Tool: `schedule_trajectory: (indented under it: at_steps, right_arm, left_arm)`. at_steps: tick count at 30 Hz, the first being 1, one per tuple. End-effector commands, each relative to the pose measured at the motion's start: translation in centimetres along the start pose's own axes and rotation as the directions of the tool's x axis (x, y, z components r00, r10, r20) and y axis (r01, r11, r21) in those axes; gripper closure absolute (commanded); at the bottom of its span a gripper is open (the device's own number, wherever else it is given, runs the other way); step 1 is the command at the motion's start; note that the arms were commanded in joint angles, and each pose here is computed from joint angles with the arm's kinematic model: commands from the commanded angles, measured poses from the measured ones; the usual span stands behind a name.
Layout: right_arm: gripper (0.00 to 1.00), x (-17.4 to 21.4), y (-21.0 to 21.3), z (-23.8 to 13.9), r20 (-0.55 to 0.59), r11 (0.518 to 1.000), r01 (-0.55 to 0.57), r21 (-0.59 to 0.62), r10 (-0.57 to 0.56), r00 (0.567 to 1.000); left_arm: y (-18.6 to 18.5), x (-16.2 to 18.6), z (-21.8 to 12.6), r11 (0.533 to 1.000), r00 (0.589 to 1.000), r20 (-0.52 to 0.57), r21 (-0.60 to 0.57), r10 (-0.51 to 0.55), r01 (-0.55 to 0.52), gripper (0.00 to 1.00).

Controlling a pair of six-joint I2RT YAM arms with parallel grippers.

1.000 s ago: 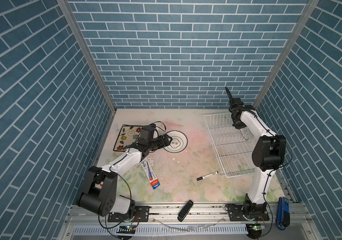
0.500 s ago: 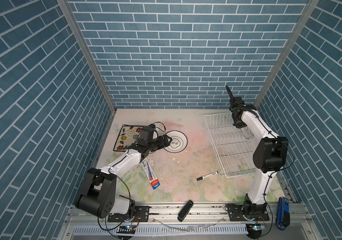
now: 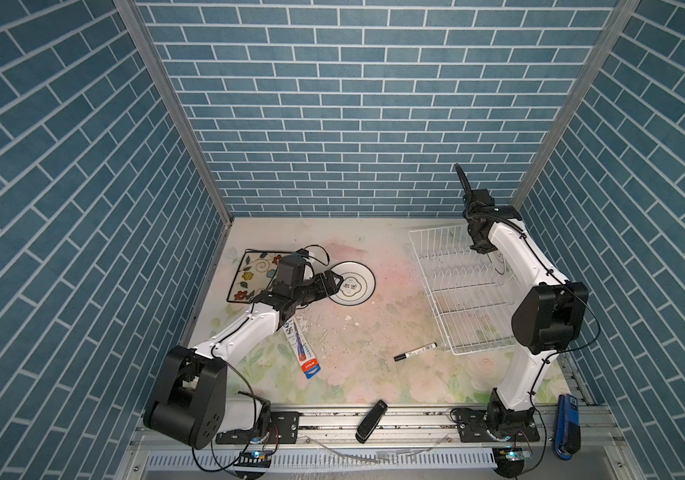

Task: Unload the plates from the dish rack
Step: 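Lift the white plate up out of the rack with the right gripper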

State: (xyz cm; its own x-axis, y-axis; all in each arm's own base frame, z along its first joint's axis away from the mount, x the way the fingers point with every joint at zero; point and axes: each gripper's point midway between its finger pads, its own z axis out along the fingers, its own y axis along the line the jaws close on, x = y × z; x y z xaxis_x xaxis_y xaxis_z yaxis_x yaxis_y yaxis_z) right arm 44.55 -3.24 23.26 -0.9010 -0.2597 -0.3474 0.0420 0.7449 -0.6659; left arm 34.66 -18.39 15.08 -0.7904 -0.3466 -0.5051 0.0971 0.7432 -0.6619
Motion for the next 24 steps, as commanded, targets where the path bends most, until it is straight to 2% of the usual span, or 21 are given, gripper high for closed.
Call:
schedule_trajectory:
  at_steps: [1, 7, 14, 17, 21, 24]
  right_arm:
    - [1.00, -0.5, -4.1, -3.5, 0.075, 0.996, -0.062, 0.064, 0.057, 0.996]
    - [1.00, 0.1, -6.5, -6.7, 0.165, 0.987, -0.156, 0.042, 0.147, 0.975]
    - [1.00, 1.8, -7.5, -11.4, 0.281, 0.946, -0.286, -0.151, 0.318, 0.905]
    - [1.00, 2.9, -7.4, -13.3, 0.317, 0.908, -0.331, -0.256, 0.403, 0.859]
    - [1.00, 4.5, -6.2, -15.9, 0.332, 0.814, -0.369, -0.448, 0.535, 0.777]
    - [1.00, 5.8, -5.2, -16.8, 0.309, 0.751, -0.381, -0.539, 0.598, 0.739]
  left_arm:
    - [-0.4, 0.4, -0.6, 1.000, 1.000, -0.010, 0.014, 0.003, -0.003, 0.16]
    - [-0.8, 0.5, -1.9, 1.000, 1.000, 0.010, 0.020, 0.003, -0.003, 0.16]
    - [-1.2, 1.0, -3.9, 1.000, 1.000, 0.021, 0.021, 0.019, -0.020, 0.16]
    - [-1.6, 1.3, -4.6, 0.999, 1.000, 0.025, 0.044, 0.015, -0.017, 0.15]
    - [-2.7, 1.2, -5.3, 0.996, 0.999, 0.034, 0.090, 0.018, -0.021, 0.14]
    - [-3.3, 1.0, -5.5, 0.993, 0.999, 0.037, 0.118, 0.012, -0.016, 0.14]
